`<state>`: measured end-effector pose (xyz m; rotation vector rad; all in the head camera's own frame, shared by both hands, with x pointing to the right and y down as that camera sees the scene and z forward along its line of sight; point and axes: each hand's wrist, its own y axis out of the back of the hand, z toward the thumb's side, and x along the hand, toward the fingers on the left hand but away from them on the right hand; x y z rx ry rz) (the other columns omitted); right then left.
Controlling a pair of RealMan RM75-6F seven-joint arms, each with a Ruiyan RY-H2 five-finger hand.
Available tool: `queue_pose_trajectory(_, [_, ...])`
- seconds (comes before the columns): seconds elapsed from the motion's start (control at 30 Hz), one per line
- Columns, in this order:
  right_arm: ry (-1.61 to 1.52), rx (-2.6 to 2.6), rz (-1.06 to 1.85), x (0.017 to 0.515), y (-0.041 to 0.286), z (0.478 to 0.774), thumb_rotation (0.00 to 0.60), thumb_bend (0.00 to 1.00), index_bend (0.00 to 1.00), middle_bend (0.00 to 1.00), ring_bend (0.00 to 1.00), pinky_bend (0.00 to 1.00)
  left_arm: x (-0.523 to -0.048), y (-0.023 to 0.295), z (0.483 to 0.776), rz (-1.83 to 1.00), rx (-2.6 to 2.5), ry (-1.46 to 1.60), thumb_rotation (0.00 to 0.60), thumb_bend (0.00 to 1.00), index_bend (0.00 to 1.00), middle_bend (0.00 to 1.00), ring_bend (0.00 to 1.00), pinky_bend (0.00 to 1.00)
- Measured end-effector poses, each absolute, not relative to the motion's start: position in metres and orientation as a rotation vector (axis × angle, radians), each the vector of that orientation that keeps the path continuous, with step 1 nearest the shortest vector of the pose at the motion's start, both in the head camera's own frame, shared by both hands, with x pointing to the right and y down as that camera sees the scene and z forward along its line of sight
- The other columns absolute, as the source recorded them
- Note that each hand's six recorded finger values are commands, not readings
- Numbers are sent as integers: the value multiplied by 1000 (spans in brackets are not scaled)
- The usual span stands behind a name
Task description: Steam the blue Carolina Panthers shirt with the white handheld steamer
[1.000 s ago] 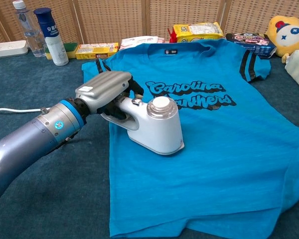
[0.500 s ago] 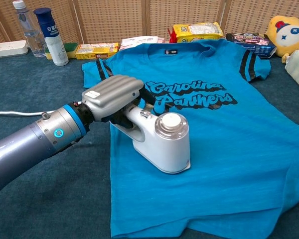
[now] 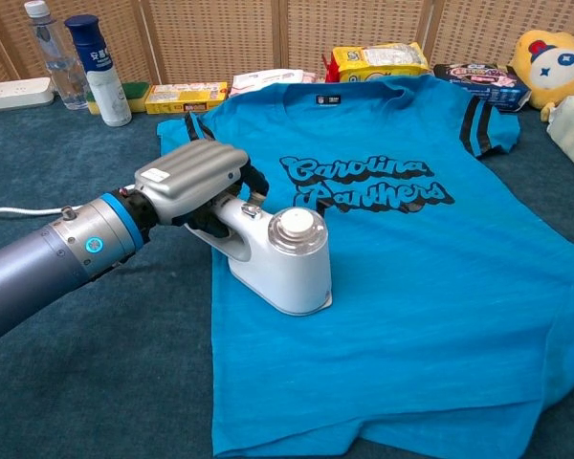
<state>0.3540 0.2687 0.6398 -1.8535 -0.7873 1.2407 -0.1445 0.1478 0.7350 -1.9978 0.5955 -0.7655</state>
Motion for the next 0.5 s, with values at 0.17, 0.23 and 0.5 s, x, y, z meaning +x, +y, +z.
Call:
queue_pose_trajectory(0.17, [-789,-1851,1242,355,269,639,600,604,695,684,729,816,-135,156,732,-727,-2019,582,600,489,763,800,706,761])
queue_pose_trajectory(0.23, [-792,-1850,1243,356,269,638,600,603,695,684,728,816,-130,160,730,-710,-2029,574,600,489,763,800,706,761])
queue_pose_trajectory(0.5, [-797,-1847,1244,357,270,637,600,604,695,685,728,816,-113,170,723,-659,-2053,565,600,489,763,800,706,761])
